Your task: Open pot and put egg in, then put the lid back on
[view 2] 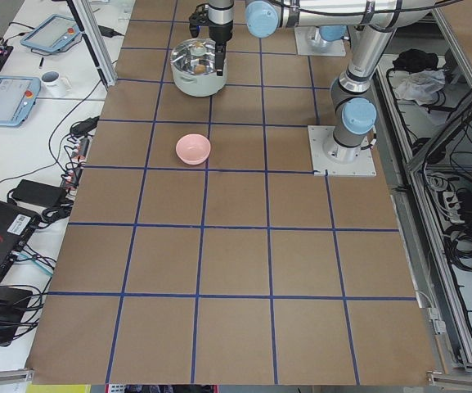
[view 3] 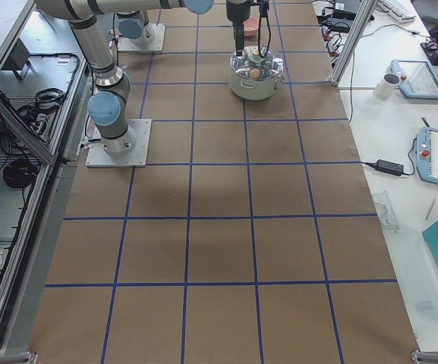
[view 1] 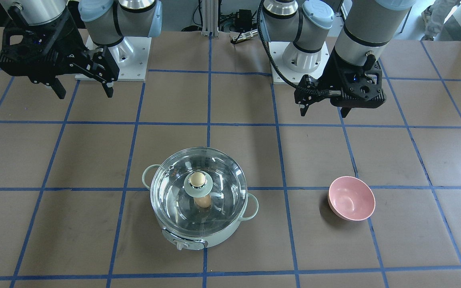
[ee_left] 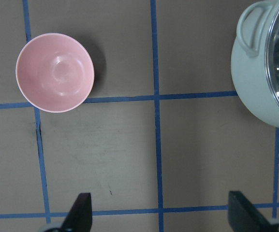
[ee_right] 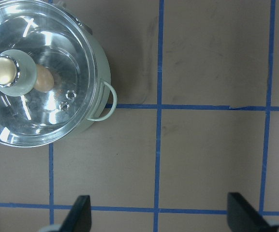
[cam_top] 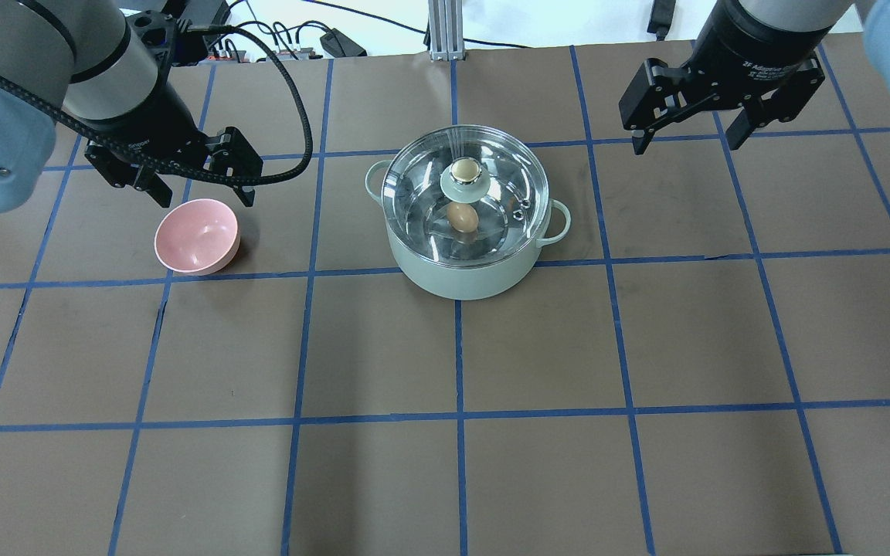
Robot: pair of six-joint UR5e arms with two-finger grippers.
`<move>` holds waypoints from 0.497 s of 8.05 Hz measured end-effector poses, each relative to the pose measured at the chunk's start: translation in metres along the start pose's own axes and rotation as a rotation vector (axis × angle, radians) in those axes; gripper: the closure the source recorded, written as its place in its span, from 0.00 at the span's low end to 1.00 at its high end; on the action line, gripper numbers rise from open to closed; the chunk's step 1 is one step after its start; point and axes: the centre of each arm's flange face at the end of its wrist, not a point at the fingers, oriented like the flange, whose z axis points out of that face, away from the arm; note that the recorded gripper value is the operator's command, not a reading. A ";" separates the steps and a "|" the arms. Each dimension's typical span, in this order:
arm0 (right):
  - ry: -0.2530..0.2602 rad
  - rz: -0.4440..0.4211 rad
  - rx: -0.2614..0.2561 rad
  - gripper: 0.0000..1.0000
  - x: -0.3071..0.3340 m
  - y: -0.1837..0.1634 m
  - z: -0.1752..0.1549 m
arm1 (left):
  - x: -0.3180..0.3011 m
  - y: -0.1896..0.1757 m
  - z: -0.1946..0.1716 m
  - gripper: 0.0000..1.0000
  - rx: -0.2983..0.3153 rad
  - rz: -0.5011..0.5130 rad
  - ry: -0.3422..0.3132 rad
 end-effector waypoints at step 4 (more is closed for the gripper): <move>-0.008 0.000 0.000 0.00 -0.002 0.000 0.001 | 0.001 0.000 0.000 0.00 0.001 0.001 -0.001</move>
